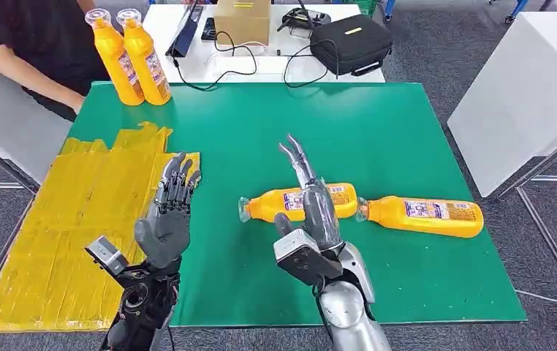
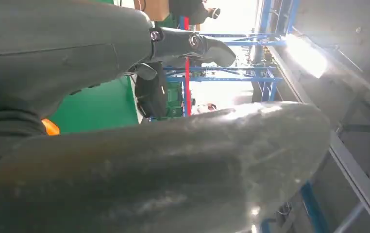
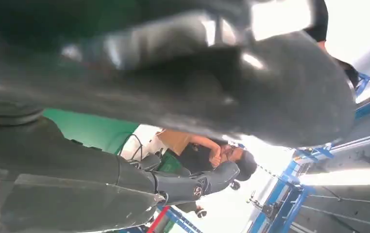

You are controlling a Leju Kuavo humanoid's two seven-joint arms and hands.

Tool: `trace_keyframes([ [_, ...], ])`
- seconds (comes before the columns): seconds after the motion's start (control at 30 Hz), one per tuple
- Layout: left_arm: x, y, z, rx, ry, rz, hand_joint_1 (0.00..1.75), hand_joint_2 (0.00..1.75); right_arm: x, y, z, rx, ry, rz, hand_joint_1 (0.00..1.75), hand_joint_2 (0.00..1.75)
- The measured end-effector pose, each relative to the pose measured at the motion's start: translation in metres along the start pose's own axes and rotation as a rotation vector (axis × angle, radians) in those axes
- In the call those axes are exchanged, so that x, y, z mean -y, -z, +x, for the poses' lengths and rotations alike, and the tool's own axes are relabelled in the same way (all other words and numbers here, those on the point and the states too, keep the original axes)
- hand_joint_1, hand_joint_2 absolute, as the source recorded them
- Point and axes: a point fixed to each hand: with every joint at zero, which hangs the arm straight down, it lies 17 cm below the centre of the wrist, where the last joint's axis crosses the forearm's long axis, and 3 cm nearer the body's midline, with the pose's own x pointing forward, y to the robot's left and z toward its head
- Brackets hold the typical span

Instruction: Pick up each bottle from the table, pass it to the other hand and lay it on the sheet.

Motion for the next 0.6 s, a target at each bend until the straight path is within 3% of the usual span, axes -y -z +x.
trace_keyframes([
  [0.6, 0.0002, 0.0, 0.0, 0.0, 0.0, 0.0, 0.0, 0.0, 0.0, 0.0, 0.0, 0.0, 0.0, 0.0, 0.0, 0.0],
])
